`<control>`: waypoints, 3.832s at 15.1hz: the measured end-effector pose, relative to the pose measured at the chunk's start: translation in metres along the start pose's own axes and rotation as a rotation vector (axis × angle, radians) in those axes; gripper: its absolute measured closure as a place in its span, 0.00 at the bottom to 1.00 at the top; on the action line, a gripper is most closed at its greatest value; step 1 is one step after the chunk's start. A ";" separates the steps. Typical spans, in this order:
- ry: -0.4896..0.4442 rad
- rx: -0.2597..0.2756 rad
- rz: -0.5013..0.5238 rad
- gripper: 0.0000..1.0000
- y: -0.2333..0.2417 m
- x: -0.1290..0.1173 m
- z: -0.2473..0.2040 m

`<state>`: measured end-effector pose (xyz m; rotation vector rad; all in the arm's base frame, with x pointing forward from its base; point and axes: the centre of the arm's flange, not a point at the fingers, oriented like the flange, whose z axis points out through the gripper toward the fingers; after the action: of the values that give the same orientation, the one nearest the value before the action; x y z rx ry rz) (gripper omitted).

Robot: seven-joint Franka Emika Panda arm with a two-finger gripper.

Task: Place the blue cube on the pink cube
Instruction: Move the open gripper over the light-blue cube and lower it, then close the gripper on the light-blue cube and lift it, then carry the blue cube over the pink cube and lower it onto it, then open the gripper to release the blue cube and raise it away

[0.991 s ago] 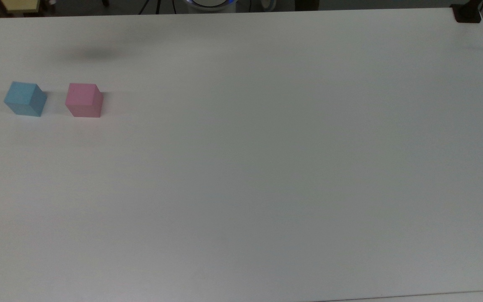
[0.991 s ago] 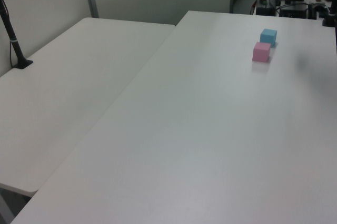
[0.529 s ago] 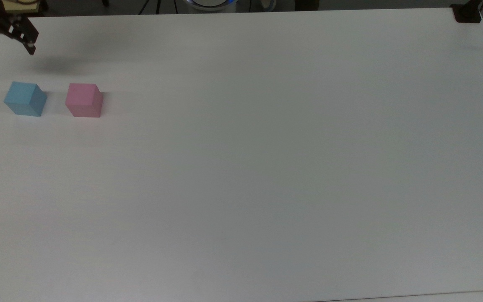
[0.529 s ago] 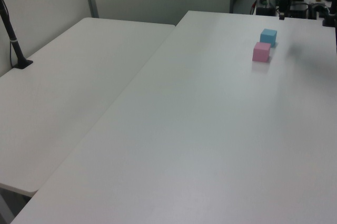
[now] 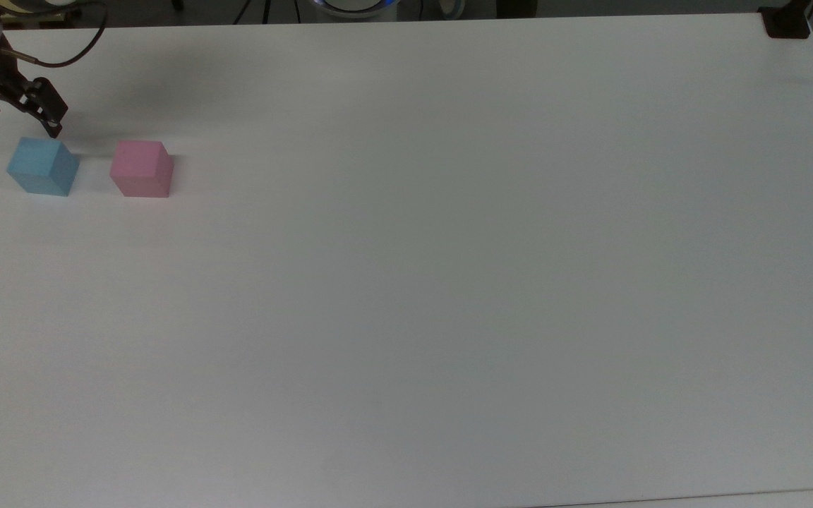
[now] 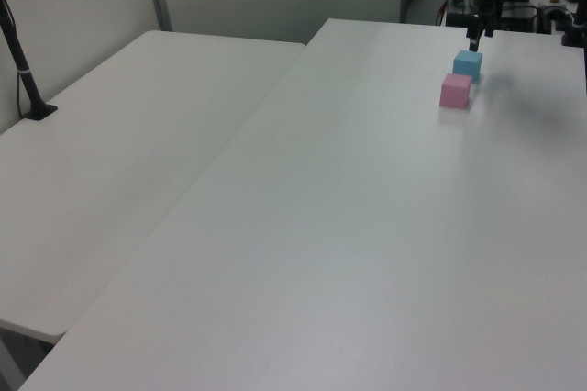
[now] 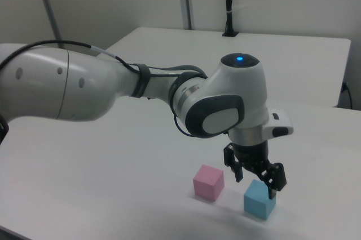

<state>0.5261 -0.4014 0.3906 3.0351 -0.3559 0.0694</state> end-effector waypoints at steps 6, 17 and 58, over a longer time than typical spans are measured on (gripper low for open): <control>0.028 -0.021 0.028 0.00 -0.003 0.010 0.026; 0.049 -0.032 0.028 0.39 -0.010 0.024 0.038; -0.058 0.033 -0.052 0.00 -0.138 -0.019 -0.138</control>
<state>0.5353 -0.2512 0.5156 3.0824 -0.2820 -0.0165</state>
